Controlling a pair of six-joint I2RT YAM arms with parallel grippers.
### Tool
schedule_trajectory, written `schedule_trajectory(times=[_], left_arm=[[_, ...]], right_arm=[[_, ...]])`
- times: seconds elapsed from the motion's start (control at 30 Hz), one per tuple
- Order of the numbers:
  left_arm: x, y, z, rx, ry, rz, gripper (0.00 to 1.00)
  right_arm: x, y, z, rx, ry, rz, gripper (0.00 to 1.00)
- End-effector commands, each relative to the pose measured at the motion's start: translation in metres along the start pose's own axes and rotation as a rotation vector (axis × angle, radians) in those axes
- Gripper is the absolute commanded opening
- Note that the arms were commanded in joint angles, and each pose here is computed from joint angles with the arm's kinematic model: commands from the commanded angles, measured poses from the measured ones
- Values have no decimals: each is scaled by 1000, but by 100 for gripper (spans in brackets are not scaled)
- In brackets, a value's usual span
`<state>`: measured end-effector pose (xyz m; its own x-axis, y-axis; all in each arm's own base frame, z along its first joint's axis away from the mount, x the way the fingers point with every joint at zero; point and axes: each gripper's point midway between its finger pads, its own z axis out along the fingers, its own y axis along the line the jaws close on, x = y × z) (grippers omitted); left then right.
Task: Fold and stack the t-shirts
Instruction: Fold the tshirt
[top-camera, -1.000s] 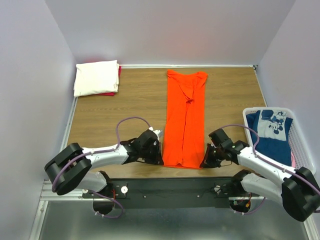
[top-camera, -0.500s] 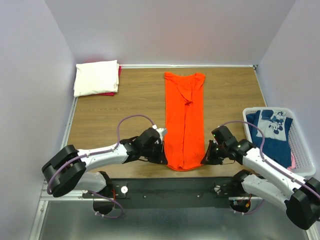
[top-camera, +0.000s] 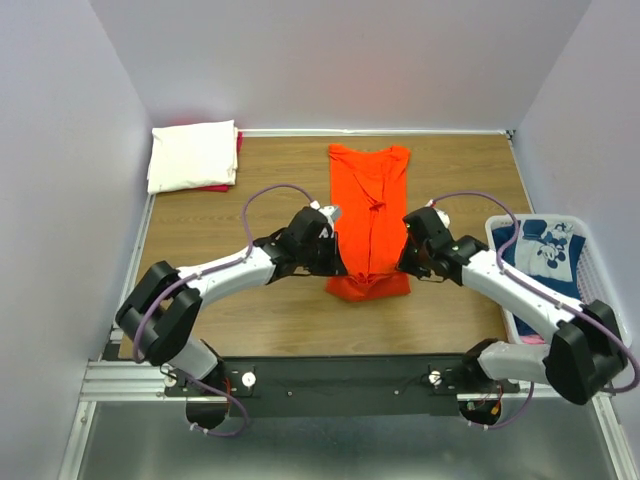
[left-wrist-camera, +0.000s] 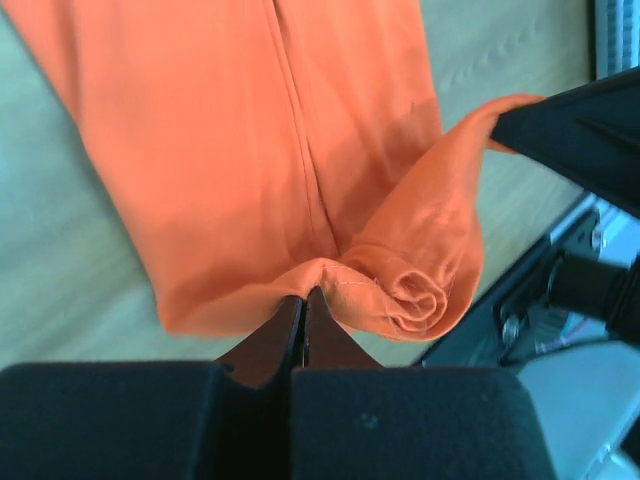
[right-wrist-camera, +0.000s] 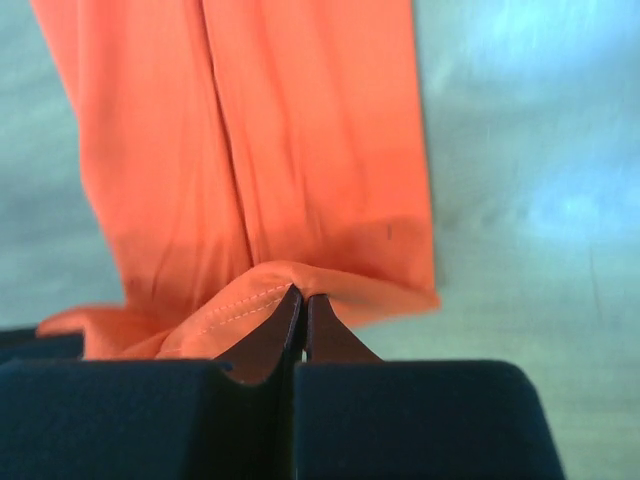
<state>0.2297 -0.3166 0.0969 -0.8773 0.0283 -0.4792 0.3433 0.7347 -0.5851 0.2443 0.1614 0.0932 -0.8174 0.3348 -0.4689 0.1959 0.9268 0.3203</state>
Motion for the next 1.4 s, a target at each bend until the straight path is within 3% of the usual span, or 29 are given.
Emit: schedule_trajectory(times=[0.0,0.17,0.5,1.0,1.17,1.23,1.3,1.33,1.37], left_arm=[[-40,-2,11,-5,-69,40,0],[-77,6,22,-24,-111,29,0],[-142,27,45,-83,-163,23,0],[-174,75,78,-127,-155,-16,0],[-178,83,78,-137,-170,-30,0],[-181,87,78,-146,-172,-31,1],[-184,90,76,-154,-183,-32,18],[-188,91,74,-148,-194,-29,33],[-190,91,72,-143,-201,-26,38]], right_arm=[[-45,6,19,77,-178,-32,5],[-78,20,36,119,-260,-55,3],[-128,21,69,160,-298,-28,2],[-160,13,112,100,-235,11,2],[-171,12,122,87,-225,9,13],[-179,12,123,75,-227,11,22],[-180,13,128,58,-211,7,35],[-184,15,126,51,-218,7,41],[-186,16,124,48,-223,6,47]])
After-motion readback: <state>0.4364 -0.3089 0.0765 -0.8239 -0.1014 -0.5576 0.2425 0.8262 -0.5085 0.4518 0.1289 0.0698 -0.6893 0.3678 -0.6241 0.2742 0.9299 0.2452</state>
